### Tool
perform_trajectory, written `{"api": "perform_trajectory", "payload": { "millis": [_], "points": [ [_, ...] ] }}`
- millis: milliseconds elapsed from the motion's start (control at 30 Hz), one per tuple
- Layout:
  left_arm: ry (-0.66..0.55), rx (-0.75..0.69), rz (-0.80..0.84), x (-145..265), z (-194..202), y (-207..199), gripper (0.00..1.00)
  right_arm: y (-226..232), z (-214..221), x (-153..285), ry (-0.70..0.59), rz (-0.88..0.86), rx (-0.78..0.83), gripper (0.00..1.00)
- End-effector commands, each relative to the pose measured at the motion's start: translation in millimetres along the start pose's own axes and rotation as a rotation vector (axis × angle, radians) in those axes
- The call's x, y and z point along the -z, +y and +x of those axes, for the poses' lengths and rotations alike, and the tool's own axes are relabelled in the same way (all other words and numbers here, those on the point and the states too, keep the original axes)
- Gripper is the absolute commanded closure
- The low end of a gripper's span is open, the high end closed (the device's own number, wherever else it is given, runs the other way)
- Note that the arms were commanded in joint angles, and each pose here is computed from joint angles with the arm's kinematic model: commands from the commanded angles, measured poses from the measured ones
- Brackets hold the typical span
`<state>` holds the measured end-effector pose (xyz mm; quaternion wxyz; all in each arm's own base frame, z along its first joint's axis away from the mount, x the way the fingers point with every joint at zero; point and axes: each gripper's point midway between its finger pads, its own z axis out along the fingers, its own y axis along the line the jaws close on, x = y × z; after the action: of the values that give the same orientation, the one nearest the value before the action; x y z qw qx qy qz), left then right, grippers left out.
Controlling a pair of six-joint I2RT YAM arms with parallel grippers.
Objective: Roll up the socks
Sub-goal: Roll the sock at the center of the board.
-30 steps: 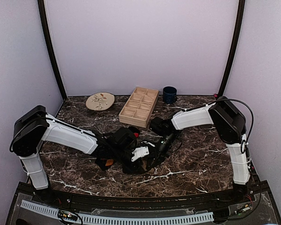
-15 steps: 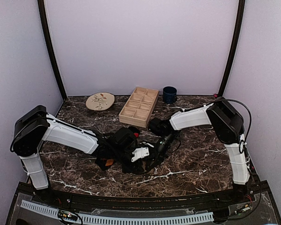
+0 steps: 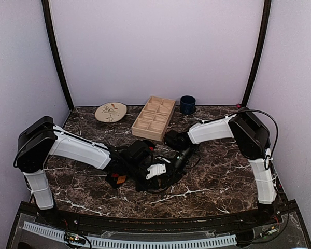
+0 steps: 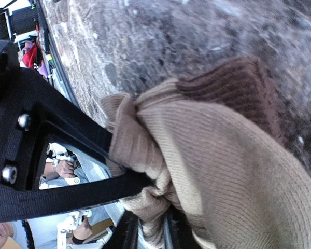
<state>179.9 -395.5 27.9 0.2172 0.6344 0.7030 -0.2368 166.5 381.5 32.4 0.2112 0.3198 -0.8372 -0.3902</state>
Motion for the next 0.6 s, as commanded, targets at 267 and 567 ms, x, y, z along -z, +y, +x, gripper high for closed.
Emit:
{"api": "perform_trajectory", "payload": {
  "millis": [267, 567],
  "points": [
    [0.138, 0.111, 0.119, -12, 21, -18, 0.96, -12, -12, 13, -0.085, 0.082, 0.019, 0.71],
    [0.174, 0.181, 0.200, -13, 23, -25, 0.97, -22, -19, 30, -0.178, 0.126, 0.000, 0.67]
  ]
}}
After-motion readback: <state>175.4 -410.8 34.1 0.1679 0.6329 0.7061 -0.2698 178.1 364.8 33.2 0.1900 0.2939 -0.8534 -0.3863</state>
